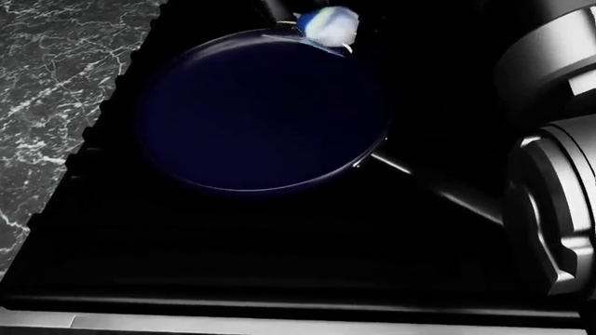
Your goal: Pick the fish from the pan and place it on the plate.
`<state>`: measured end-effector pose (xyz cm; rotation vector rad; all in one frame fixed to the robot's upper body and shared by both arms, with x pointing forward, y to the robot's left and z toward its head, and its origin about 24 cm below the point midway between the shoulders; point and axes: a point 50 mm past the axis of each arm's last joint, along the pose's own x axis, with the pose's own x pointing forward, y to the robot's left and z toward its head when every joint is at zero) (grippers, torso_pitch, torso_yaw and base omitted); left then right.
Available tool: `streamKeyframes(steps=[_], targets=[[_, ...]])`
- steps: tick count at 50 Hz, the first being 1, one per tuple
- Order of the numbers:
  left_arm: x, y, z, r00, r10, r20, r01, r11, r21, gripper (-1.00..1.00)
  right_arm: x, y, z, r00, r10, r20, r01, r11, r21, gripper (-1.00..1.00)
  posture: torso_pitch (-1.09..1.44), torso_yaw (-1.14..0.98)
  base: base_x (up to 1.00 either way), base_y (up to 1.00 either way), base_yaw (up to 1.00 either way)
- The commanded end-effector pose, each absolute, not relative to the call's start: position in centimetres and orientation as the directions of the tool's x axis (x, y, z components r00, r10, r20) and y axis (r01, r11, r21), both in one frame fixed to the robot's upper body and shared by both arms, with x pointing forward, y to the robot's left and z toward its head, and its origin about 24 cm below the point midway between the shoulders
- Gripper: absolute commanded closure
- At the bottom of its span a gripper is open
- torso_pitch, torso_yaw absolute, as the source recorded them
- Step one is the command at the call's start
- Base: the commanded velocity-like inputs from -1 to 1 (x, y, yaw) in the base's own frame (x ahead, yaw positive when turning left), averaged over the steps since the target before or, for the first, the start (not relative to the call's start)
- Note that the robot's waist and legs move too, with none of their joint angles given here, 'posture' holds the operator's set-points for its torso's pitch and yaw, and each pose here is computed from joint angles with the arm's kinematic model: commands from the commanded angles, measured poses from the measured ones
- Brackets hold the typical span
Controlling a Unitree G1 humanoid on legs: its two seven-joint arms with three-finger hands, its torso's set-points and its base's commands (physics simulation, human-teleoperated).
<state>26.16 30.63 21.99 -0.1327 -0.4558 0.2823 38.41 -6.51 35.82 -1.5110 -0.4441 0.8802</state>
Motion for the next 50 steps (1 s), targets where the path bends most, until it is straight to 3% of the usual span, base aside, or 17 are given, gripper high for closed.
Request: streamKeyframes(steps=[1, 3, 6, 9, 50], targets=[[25.59, 30.6, 23.8, 0.82, 0.288, 0.495, -0.232, 0.957, -0.172, -1.0, 37.52, -6.24, 38.81, 0.654, 0.747, -0.123, -0.082, -0.091, -0.992, 1.0, 0.0, 0.0, 0.0, 0.0, 0.0], [25.59, 30.58, 23.72, 0.821, 0.287, 0.494, -0.232, 0.958, -0.17, -1.0, 37.7, -6.38, 38.91, 0.671, 0.734, -0.105, -0.078, -0.07, -0.994, 1.0, 0.0, 0.0, 0.0, 0.0, 0.0], [25.56, 30.65, 23.71, 0.82, 0.288, 0.494, -0.234, 0.957, -0.17, -1.0, 38.05, -6.72, 38.63, 0.69, 0.708, -0.148, -0.164, -0.046, -0.985, 1.0, 0.0, 0.0, 0.0, 0.0, 0.0], [25.55, 30.62, 23.7, 0.821, 0.287, 0.494, -0.233, 0.958, -0.169, -1.0, 37.92, -6.54, 38.75, 0.672, 0.727, -0.14, -0.179, -0.025, -0.984, 1.0, 0.0, 0.0, 0.0, 0.0, 0.0], [25.55, 30.65, 23.98, 0.816, 0.289, 0.5, -0.237, 0.957, -0.165, -1.0, 37.99, -7.2, 39.11, 0.693, 0.702, -0.162, -0.214, -0.014, -0.977, 1.0, 0.0, 0.0, 0.0, 0.0, -0.15]])
